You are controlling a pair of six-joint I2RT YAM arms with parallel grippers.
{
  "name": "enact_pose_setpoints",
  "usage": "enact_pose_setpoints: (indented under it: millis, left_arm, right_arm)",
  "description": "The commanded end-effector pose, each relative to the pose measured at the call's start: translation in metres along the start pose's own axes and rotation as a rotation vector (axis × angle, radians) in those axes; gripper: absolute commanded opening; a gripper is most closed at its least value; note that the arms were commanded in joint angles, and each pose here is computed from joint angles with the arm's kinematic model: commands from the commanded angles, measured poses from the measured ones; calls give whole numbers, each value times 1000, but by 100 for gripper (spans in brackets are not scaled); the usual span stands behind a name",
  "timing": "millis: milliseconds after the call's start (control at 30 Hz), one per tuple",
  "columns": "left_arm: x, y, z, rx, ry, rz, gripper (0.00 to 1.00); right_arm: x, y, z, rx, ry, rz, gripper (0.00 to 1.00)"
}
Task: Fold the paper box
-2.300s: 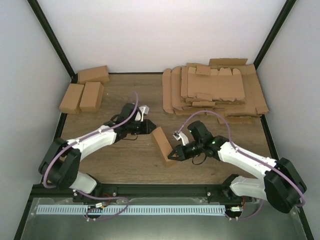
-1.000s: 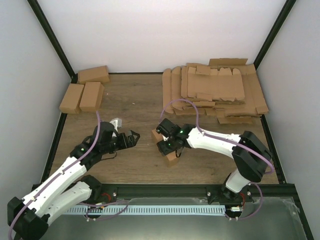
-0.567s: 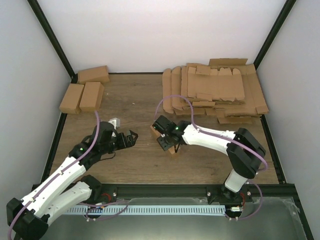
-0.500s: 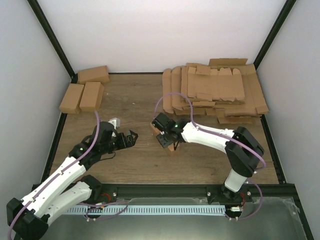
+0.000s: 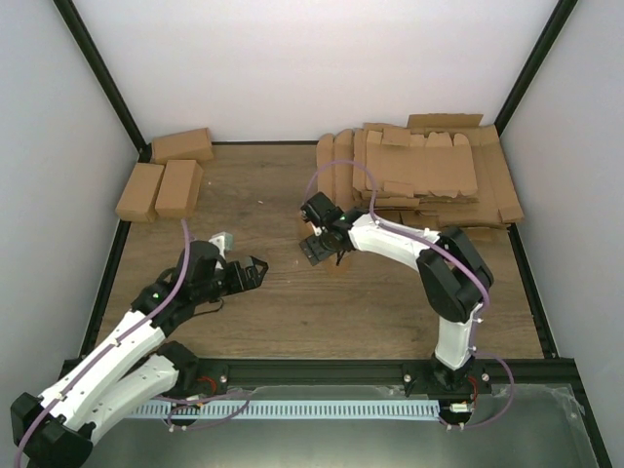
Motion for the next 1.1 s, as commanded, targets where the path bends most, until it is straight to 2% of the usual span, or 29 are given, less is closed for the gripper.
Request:
enact_pose_setpoints:
  millis: [0,233,367,533,633,733,933,1067]
  left_arm:
    - [4,-3,1,-19,-27,-15,100]
    - [33,-5,23,57,-118,-106,100]
    - [48,-3,38,115,-183,-129,100]
    - [59,0,53,162,-242,-125,100]
    - [55,-7,43,105,-195,-105,100]
    - [48,-13,28,47,-131,-75,100]
    - [43,-14,19,8,-130,-37,100]
    - [38,-12,8,23,-82,-36,100]
  right_arm:
    - [28,10,29,51,-100,-19,99]
    - [49,1,98,123,-278,-77,100]
    - [45,-9,116,169,-319,-107,100]
    - [34,-21,107,105,-278,-128,100]
    - [26,-31,96,40,-240,-169,100]
    - [15,-35,84,65,-200,-200,99]
    - [-1,-31,62,86,-116,-202,89]
    - [-6,-24,58,139,-90,-196,84]
Point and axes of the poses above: each gripper's point midway between its finger pads, its own z axis back along the fingers, its own y axis along the line the jaws close on, x = y × z, the point moved 4 cm from there along z, back along the fingers, and after that the axes turned 15 degrees about -z, right-handed, at the moved point
